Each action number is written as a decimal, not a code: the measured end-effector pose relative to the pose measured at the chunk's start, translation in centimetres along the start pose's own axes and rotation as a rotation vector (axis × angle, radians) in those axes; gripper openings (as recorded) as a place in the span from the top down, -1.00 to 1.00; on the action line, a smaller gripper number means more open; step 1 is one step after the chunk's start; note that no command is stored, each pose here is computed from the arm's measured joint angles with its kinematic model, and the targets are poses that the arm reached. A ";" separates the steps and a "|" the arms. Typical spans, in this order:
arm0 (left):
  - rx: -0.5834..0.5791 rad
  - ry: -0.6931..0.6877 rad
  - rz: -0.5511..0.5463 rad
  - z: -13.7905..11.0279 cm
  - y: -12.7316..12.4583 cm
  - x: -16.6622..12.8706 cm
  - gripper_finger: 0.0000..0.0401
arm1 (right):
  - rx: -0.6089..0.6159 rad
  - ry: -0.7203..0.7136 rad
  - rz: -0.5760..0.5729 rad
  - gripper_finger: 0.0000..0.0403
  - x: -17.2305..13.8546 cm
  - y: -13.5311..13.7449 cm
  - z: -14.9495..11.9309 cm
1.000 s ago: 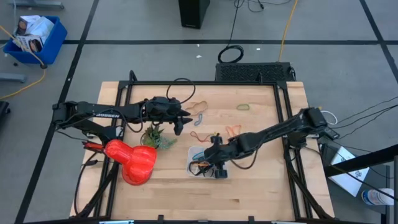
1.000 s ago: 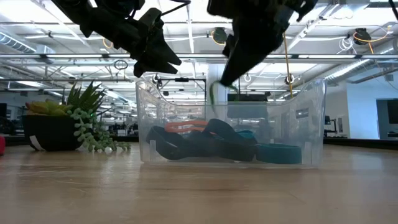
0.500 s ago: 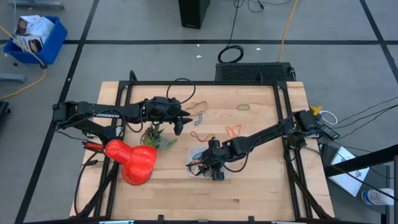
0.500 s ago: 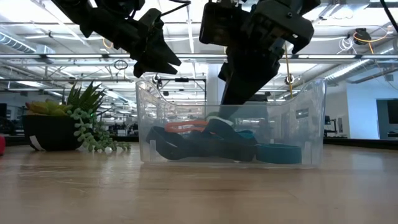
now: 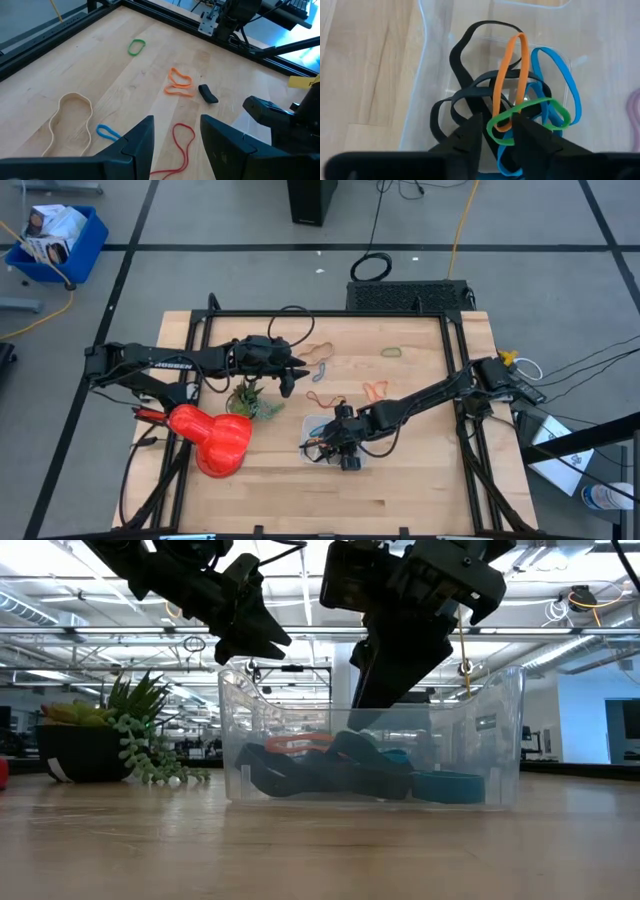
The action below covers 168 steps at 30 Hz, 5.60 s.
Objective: Pick and place rubber bands into bin
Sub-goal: Put the bottom green rubber band into the bin, then put the small black rubber band into the bin
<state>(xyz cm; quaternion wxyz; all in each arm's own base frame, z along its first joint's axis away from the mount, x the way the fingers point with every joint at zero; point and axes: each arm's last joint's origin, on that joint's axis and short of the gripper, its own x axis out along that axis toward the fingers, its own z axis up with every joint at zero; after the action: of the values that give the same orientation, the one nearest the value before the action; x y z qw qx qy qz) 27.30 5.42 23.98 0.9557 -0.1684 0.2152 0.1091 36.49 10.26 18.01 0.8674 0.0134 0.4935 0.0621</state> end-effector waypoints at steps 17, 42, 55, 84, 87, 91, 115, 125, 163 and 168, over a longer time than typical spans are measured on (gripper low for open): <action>-0.003 0.010 -0.003 -0.1 0.0 0.0 0.16 | -0.172 -0.193 -0.100 0.32 -15.6 -1.3 -0.5; 0.008 0.010 -0.005 -0.1 0.0 0.0 0.16 | -0.124 0.000 -0.173 0.41 -6.8 -6.8 -11.8; 0.008 0.010 -0.004 -0.1 0.0 0.0 0.16 | -0.126 -0.095 -0.168 0.42 -4.4 -7.0 -14.7; 0.017 0.010 0.022 -0.1 0.1 0.0 0.16 | -0.021 0.003 -0.276 0.97 -1.7 -7.5 -15.7; 0.017 0.010 0.022 -0.1 0.1 0.0 0.16 | 0.028 -0.022 -0.291 0.97 -2.0 -7.5 -15.5; 0.017 0.011 0.022 -0.1 0.1 0.0 0.16 | 0.045 -0.057 -0.293 0.99 -2.8 -7.5 -15.2; -0.001 0.011 0.022 -0.1 0.1 0.0 0.16 | 0.162 -0.950 -0.216 1.00 -16.7 -6.5 -11.1; -0.001 0.011 0.022 -0.1 0.1 0.0 0.16 | 0.112 -1.034 -0.150 1.00 -17.9 -6.2 -11.0; 0.033 0.042 0.031 -0.4 0.2 0.0 0.16 | -0.065 -0.134 -0.014 1.00 -2.4 -1.1 -0.6; 0.033 0.043 0.031 -0.4 0.2 0.0 0.16 | -0.029 -0.070 0.005 1.00 -0.3 -1.1 -1.3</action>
<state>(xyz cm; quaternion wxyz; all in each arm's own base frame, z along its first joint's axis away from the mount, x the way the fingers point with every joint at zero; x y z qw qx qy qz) 27.07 5.43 23.56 0.9517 -0.1517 0.2398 0.1168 35.33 9.05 17.53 0.8842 0.0044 0.4616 0.0710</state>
